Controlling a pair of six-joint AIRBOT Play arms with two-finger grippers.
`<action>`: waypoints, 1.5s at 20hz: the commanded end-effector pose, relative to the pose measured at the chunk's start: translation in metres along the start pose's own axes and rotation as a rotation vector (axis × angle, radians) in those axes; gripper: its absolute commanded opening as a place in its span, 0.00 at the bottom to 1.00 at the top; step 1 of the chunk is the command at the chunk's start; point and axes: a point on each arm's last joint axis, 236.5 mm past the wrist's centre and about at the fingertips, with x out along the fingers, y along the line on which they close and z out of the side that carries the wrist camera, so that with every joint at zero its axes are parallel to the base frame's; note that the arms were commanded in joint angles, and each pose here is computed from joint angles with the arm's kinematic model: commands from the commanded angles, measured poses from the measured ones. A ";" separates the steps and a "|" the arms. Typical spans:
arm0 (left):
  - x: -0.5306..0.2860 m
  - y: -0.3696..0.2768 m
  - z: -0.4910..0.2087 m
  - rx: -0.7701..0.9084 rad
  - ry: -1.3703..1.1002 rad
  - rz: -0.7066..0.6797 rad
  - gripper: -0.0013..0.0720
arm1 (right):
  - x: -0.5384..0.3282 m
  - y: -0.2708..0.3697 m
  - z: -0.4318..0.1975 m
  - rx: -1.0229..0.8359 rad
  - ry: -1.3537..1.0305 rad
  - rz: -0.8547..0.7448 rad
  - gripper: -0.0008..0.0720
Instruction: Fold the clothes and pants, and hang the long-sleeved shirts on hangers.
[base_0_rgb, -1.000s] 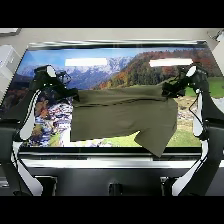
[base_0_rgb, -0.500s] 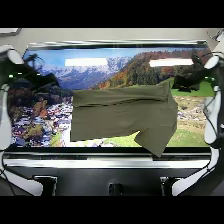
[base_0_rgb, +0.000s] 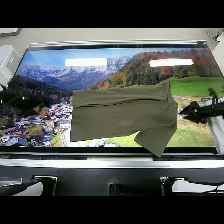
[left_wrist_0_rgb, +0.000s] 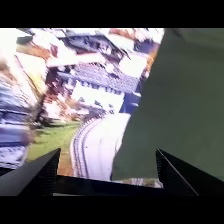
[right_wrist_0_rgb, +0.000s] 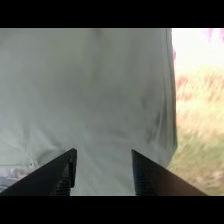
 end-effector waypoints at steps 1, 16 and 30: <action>0.015 -0.020 -0.041 0.007 -0.017 -0.159 0.98 | 0.022 -0.009 -0.034 0.045 0.027 0.062 0.59; 0.019 -0.023 -0.091 -0.003 -0.022 -0.231 0.98 | 0.038 -0.036 -0.075 0.005 0.049 -0.042 0.51; 0.019 -0.023 -0.091 -0.007 -0.021 -0.232 0.98 | 0.070 -0.037 -0.130 0.087 0.168 0.022 0.50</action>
